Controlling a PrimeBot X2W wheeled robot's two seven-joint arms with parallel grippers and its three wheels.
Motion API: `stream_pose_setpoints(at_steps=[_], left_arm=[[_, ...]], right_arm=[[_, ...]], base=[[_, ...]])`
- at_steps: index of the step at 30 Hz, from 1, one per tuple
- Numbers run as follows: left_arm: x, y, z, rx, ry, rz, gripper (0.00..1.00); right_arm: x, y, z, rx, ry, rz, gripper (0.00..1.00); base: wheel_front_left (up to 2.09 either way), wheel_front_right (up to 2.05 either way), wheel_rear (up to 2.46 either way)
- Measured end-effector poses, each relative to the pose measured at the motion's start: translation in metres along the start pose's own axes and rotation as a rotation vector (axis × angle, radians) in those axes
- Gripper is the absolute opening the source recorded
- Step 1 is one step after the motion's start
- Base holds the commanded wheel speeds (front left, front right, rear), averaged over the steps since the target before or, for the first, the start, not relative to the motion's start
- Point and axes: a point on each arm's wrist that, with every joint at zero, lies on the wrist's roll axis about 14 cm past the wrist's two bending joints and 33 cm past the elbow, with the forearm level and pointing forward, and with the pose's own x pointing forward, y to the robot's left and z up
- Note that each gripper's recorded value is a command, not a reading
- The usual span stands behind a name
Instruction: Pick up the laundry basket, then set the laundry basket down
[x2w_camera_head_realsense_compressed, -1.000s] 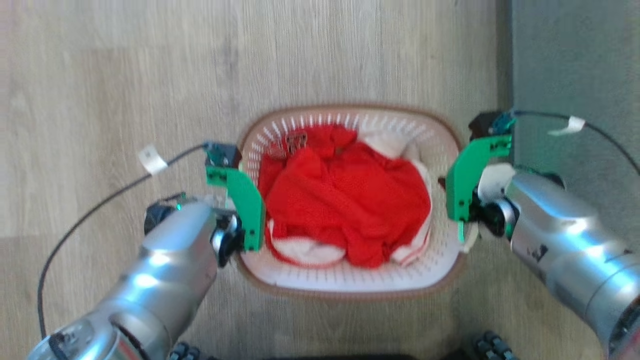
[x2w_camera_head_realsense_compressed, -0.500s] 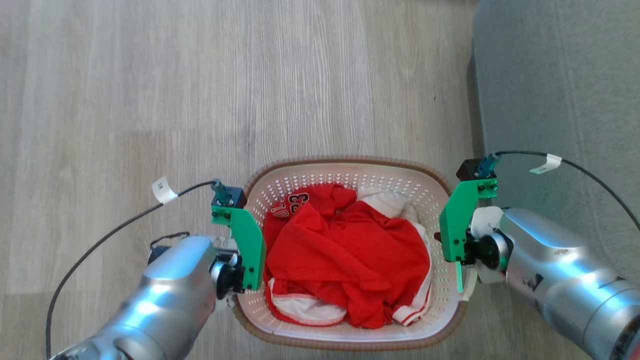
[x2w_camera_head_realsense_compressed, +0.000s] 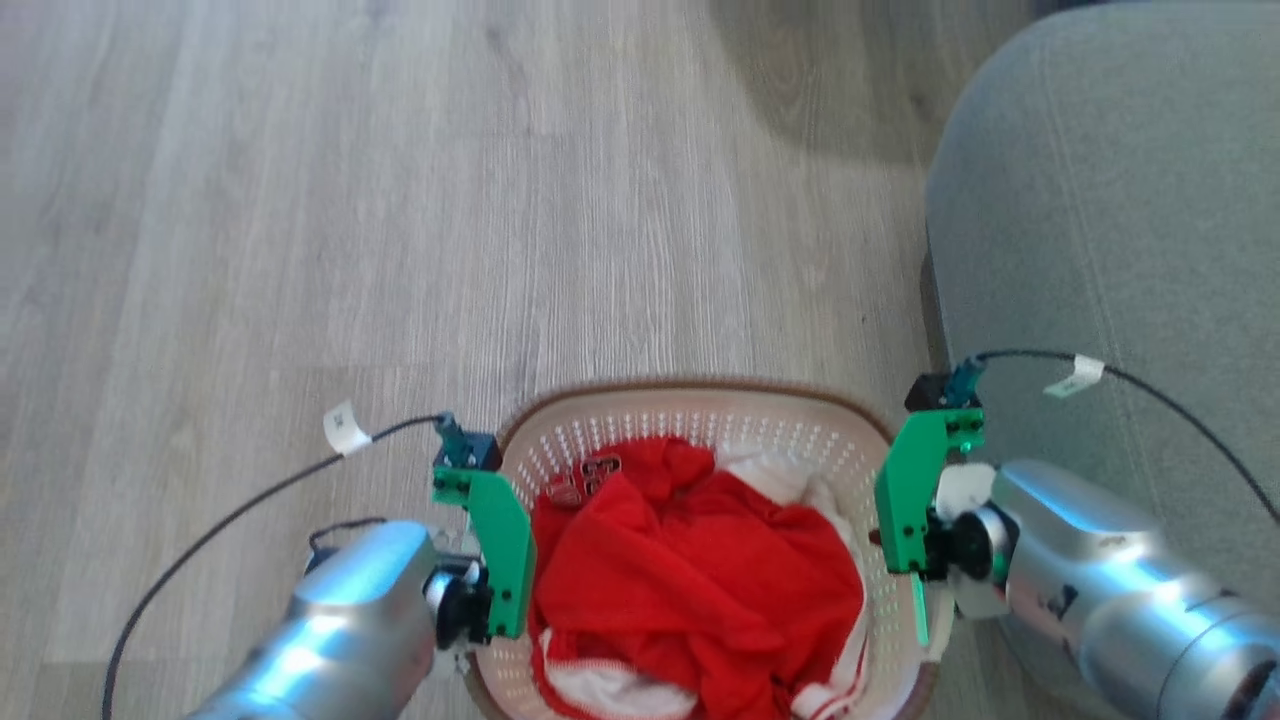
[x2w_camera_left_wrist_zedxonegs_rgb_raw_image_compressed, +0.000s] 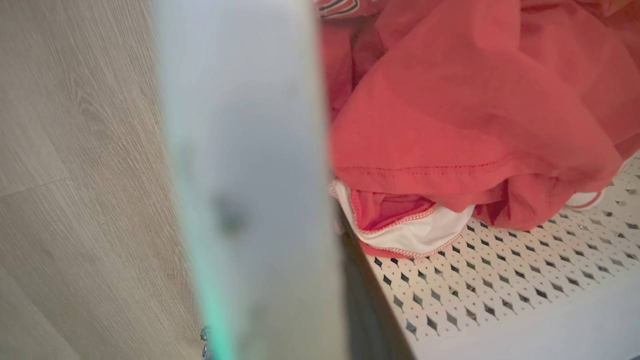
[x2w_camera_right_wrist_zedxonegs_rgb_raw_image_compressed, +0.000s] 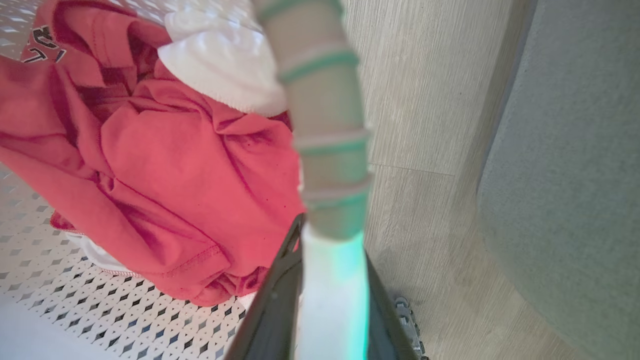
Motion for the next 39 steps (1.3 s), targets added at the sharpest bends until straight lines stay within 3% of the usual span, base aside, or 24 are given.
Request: stream_pose_setpoints(at_steps=[16, 39], left_arm=[[-0.027, -0.005, -0.03, 0.002, 0.029, -0.011, 0.0], [-0.028, -0.007, -0.039, -0.004, 0.038, -0.02, 0.0]], right_arm=[[-0.017, 0.028, -0.018, -0.024, 0.01, 0.009, 0.0], [-0.019, 0.03, -0.02, -0.03, 0.018, 0.007, 0.0]], base=[[0.0, 0.0, 0.0], [0.0, 0.0, 0.0]])
